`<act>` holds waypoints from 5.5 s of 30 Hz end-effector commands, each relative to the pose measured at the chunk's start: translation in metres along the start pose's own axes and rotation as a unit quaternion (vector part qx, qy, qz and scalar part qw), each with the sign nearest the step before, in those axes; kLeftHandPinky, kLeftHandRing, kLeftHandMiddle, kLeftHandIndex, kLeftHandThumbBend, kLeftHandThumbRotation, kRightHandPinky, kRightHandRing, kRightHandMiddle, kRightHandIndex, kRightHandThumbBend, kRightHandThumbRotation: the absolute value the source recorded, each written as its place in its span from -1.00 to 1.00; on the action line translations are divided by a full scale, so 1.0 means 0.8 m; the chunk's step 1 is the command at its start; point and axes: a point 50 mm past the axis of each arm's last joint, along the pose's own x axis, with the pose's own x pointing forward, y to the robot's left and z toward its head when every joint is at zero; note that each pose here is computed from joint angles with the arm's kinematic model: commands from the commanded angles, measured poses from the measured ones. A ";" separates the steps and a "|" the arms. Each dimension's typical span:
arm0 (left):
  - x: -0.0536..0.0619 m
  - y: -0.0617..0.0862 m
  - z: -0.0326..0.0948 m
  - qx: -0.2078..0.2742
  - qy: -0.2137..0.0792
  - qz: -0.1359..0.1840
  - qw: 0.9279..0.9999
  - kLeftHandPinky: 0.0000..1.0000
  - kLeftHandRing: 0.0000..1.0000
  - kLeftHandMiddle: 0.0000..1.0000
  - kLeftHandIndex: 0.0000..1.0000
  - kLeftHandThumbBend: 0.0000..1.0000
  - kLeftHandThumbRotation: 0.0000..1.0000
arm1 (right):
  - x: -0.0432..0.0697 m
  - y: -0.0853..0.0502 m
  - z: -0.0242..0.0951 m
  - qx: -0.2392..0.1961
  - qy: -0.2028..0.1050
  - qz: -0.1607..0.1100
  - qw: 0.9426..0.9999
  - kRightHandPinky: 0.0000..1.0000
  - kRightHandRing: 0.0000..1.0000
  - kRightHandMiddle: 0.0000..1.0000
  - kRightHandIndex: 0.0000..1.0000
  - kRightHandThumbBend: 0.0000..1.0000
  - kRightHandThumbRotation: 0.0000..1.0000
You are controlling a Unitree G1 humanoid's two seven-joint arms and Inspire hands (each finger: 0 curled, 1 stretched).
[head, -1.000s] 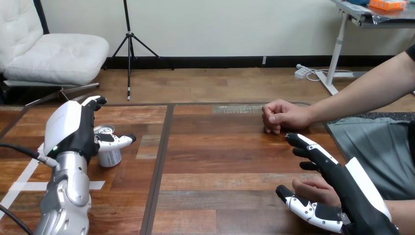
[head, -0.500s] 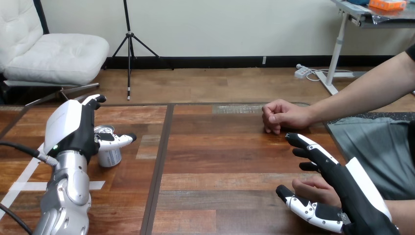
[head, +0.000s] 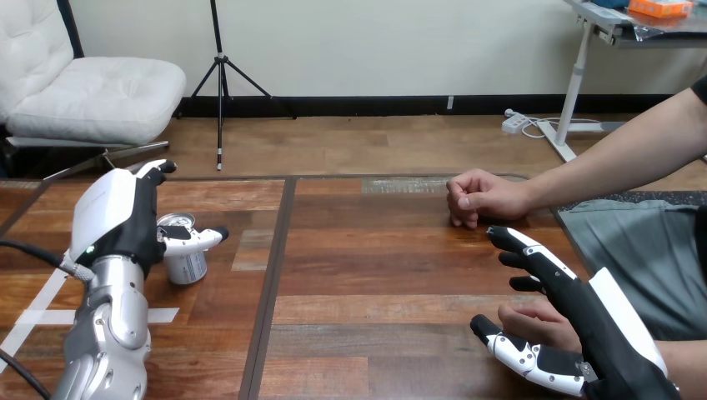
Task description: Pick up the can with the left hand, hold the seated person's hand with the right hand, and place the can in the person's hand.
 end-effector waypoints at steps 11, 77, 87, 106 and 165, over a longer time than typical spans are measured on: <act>0.015 0.023 0.025 0.030 -0.042 0.038 0.998 0.29 0.53 0.63 0.64 0.58 -0.58 | 0.012 -0.013 0.020 -0.014 -0.044 -0.019 0.999 0.61 0.78 0.84 0.80 -0.16 -0.85; 0.020 0.015 0.018 0.038 -0.014 -0.009 0.999 0.36 0.58 0.65 0.64 0.54 -0.56 | 0.010 -0.015 0.021 -0.017 -0.045 -0.019 0.999 0.57 0.77 0.84 0.79 -0.16 -0.83; 0.021 0.014 0.016 0.050 -0.019 -0.005 0.999 0.40 0.61 0.68 0.66 0.53 -0.55 | 0.009 -0.015 0.020 -0.018 -0.047 -0.021 0.999 0.55 0.75 0.83 0.79 -0.16 -0.82; 0.020 0.012 0.017 0.051 -0.023 0.007 0.998 0.44 0.67 0.75 0.72 0.54 -0.52 | 0.008 -0.016 0.019 -0.017 -0.047 -0.021 0.999 0.55 0.75 0.83 0.78 -0.16 -0.83; 0.024 0.010 0.022 0.041 -0.011 0.077 0.996 0.29 0.56 0.65 0.66 0.48 -0.58 | 0.009 -0.019 0.017 -0.019 -0.041 -0.018 0.999 0.58 0.76 0.83 0.79 -0.15 -0.79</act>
